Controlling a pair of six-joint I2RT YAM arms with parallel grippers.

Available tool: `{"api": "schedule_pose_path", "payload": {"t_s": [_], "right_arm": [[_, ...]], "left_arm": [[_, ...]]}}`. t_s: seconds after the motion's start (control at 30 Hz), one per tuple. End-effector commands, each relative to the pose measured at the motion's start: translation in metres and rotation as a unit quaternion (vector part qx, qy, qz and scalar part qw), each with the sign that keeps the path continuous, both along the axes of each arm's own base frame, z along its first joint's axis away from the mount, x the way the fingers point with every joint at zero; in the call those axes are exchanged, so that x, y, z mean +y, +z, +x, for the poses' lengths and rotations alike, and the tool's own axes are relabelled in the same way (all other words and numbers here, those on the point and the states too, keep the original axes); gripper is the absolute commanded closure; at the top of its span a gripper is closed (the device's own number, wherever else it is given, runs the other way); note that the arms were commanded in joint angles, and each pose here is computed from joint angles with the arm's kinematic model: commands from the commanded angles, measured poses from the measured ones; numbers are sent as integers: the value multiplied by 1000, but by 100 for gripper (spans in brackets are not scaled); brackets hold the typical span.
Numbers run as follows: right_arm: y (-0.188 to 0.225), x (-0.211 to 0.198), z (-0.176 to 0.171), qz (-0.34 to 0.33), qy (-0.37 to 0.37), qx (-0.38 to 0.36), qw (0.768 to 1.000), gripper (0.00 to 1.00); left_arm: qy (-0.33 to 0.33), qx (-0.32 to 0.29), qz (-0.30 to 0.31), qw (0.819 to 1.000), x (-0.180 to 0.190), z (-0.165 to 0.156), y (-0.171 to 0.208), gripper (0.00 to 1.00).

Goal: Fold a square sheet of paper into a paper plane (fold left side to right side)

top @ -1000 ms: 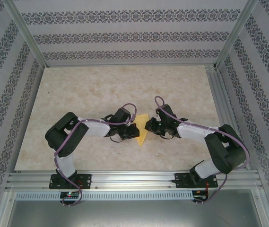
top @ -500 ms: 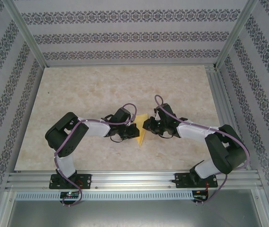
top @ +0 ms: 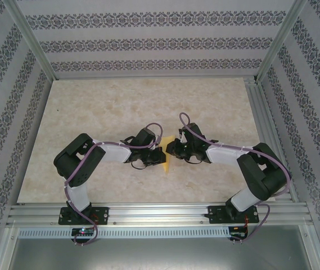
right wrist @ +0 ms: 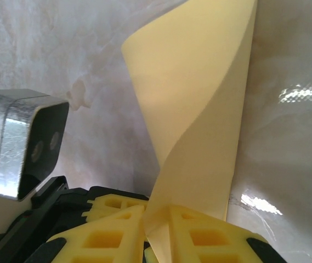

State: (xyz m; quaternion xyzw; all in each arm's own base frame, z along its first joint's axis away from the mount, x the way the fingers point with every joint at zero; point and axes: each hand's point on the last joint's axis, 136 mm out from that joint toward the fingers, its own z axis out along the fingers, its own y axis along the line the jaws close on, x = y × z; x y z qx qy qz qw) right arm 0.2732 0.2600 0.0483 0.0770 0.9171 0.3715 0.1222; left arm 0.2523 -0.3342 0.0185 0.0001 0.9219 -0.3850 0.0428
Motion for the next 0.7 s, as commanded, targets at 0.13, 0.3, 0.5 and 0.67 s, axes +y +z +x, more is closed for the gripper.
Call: {"api": "schedule_pose_path", "payload": {"t_s": [0.13, 0.3, 0.5, 0.67], "right_arm": [[9, 14, 10, 18, 8, -24, 1000, 81], [9, 17, 11, 23, 10, -31, 999, 81], [8, 26, 12, 28, 23, -32, 999, 81], [5, 25, 7, 19, 35, -28, 999, 82]], "left_arm": [[7, 1, 34, 999, 13, 0, -18, 92], [12, -2, 34, 999, 16, -1, -16, 93], [16, -1, 36, 999, 19, -3, -16, 95], [19, 1, 41, 999, 24, -7, -20, 97]]}}
